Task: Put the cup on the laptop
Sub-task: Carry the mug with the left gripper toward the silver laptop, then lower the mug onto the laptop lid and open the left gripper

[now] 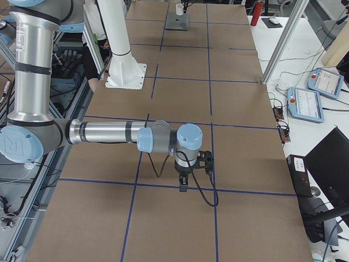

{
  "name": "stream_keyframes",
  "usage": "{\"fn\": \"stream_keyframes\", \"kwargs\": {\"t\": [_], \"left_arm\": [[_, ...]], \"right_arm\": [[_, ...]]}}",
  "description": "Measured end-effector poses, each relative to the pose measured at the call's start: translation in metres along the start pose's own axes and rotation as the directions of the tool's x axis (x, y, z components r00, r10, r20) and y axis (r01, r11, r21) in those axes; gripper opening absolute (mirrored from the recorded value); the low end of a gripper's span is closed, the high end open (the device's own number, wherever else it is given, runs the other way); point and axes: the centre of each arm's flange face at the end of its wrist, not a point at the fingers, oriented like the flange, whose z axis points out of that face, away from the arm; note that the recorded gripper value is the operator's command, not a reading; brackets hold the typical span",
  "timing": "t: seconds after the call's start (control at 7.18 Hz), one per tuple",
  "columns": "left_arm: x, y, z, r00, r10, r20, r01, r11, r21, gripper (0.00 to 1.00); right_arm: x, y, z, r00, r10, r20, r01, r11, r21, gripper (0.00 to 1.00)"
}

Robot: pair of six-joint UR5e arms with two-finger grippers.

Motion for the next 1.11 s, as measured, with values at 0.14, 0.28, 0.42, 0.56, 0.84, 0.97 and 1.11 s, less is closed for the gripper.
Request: {"fn": "stream_keyframes", "kwargs": {"t": [0.14, 0.28, 0.42, 0.56, 0.84, 0.97, 1.11], "left_arm": [[-0.015, 0.007, 0.017, 1.0, -0.017, -0.005, 0.017, 1.0, 0.018, 0.0], [-0.025, 0.011, 0.028, 1.0, -0.027, -0.008, 0.027, 0.999, 0.025, 0.0], [-0.028, 0.013, 0.032, 1.0, -0.029, -0.012, 0.029, 0.999, 0.026, 0.0], [-0.028, 0.013, 0.034, 1.0, -0.025, -0.016, 0.026, 0.999, 0.029, 0.0], [-0.026, 0.011, 0.033, 1.0, -0.01, -0.024, 0.011, 0.999, 0.043, 0.0], [-0.025, 0.011, 0.033, 1.0, -0.007, -0.026, 0.008, 0.999, 0.046, 0.0], [-0.026, 0.011, 0.034, 1.0, -0.007, -0.026, 0.008, 0.999, 0.045, 0.0]], "right_arm": [[0.0, 0.0, 0.0, 1.0, 0.0, 0.0, 0.0, 1.0, 0.0, 1.0], [0.0, 0.0, 0.0, 1.0, 0.0, 0.0, 0.0, 1.0, 0.0, 1.0], [0.0, 0.0, 0.0, 1.0, 0.0, 0.0, 0.0, 1.0, 0.0, 1.0], [0.0, 0.0, 0.0, 1.0, 0.0, 0.0, 0.0, 1.0, 0.0, 1.0], [0.0, 0.0, 0.0, 1.0, 0.0, -0.001, 0.0, 1.0, 0.0, 1.0], [0.0, 0.0, 0.0, 1.0, 0.0, 0.0, 0.0, 1.0, 0.0, 1.0], [0.0, 0.0, 0.0, 1.0, 0.0, 0.0, 0.0, 1.0, 0.0, 1.0]]}}
